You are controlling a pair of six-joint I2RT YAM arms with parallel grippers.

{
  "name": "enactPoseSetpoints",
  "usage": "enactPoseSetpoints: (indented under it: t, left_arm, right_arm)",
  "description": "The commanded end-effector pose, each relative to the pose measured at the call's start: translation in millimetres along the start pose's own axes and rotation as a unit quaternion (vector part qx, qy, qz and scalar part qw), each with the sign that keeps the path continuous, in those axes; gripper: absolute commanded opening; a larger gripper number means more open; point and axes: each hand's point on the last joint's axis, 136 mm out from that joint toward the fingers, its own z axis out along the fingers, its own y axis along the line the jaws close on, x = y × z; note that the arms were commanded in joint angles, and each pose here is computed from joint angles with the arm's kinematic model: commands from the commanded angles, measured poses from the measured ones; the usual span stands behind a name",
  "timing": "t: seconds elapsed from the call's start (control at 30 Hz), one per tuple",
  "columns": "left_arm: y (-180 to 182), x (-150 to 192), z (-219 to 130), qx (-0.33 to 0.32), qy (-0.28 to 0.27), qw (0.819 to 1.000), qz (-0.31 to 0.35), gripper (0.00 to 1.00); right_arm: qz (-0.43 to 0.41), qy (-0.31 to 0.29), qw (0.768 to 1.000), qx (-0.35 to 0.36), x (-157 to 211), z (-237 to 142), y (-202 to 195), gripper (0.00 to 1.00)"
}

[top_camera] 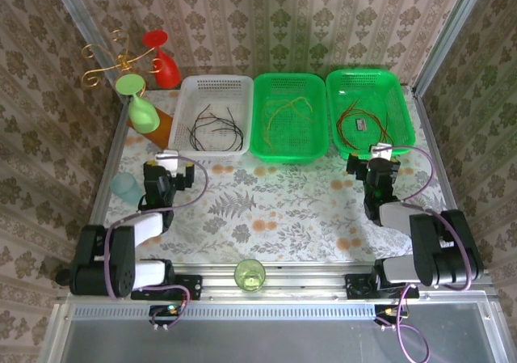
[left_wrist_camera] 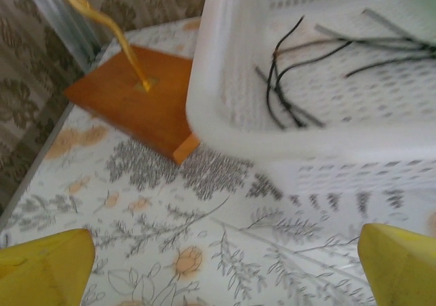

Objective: Untangle the cables

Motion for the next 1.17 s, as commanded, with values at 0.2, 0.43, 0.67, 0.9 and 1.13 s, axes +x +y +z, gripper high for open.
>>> enactPoseSetpoints:
  t: [0.2,0.43,0.67,0.9,1.13]
  left_arm:
    - [4.4,-5.4,14.8,-0.004,-0.082,0.996,-0.022,1.0]
    - [3.8,-1.9,33.6,-0.001,-0.024,1.0,-0.019,1.0]
    - [10.6,-1.1,38.7,-0.001,-0.011,0.999,-0.036,1.0]
    - [10.9,-0.9,38.5,-0.002,-0.011,0.999,-0.035,1.0]
    - [23.6,2.3,31.4,-0.04,-0.022,0.998,-0.052,1.0]
  right_arm:
    - [-0.009,-0.048,0.998,-0.05,-7.8,2.9,18.7,1.0]
    - [-0.029,-0.021,0.997,-0.068,-0.5,16.1,31.0,1.0]
    - [-0.022,-0.004,0.997,-0.071,0.5,21.6,29.7,1.0]
    - [-0.021,-0.001,0.997,-0.075,0.5,22.8,29.8,1.0]
    - [-0.02,-0.001,0.997,-0.079,0.5,22.1,30.1,1.0]
